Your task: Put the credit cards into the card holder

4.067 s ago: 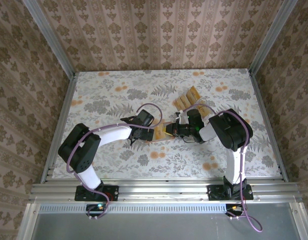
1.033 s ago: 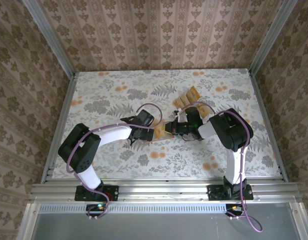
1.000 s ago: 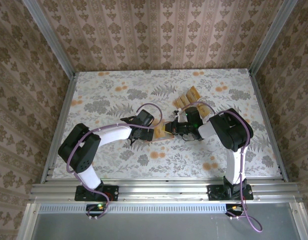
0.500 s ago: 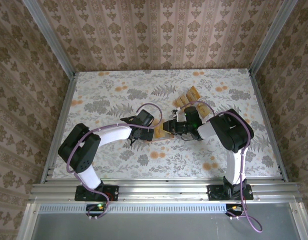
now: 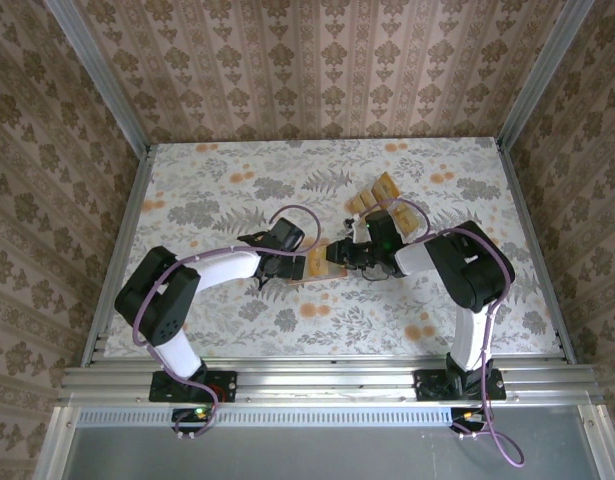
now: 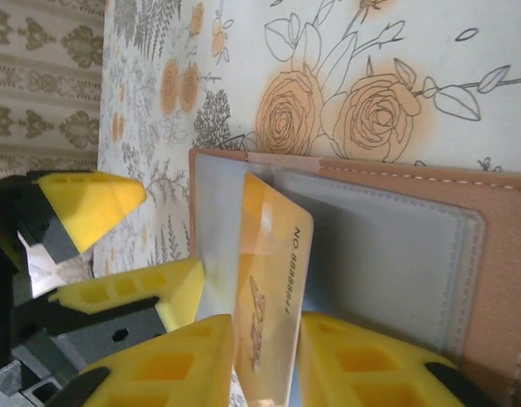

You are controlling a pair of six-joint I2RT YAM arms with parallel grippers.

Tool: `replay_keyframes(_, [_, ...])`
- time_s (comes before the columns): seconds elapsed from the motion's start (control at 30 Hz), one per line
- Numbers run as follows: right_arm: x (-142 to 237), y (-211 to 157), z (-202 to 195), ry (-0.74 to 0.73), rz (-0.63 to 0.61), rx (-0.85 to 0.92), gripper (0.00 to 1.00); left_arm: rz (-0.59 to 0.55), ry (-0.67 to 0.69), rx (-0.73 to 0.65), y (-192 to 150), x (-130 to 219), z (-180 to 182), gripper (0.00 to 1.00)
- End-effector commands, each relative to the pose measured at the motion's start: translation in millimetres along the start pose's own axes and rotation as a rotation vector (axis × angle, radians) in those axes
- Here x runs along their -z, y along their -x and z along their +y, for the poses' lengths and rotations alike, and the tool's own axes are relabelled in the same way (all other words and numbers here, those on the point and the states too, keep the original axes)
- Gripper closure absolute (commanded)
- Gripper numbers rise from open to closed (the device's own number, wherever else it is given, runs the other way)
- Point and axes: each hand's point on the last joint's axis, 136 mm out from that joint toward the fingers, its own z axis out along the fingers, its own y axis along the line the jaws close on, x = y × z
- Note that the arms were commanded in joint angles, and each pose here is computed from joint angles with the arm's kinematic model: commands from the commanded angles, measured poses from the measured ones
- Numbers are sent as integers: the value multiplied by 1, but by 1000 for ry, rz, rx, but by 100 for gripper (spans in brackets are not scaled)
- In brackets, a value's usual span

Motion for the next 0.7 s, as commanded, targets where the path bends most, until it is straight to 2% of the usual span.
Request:
replay_keyframes(0.0, [-1, -19, -40, -136, 42, -73, 82, 45, 45, 4, -15, -1, 16, 1])
replay_keyframes(0.17, [-3, -19, -40, -131, 49, -77, 96, 46, 42, 5, -16, -1, 16, 1])
replay_keyframes(0.27, [-3, -19, -39, -127, 57, -80, 100, 47, 42, 8, -16, -2, 16, 1])
replay_keyframes(0.67, [-7, -20, -36, -124, 91, -95, 100, 52, 39, 5, -17, -3, 15, 1])
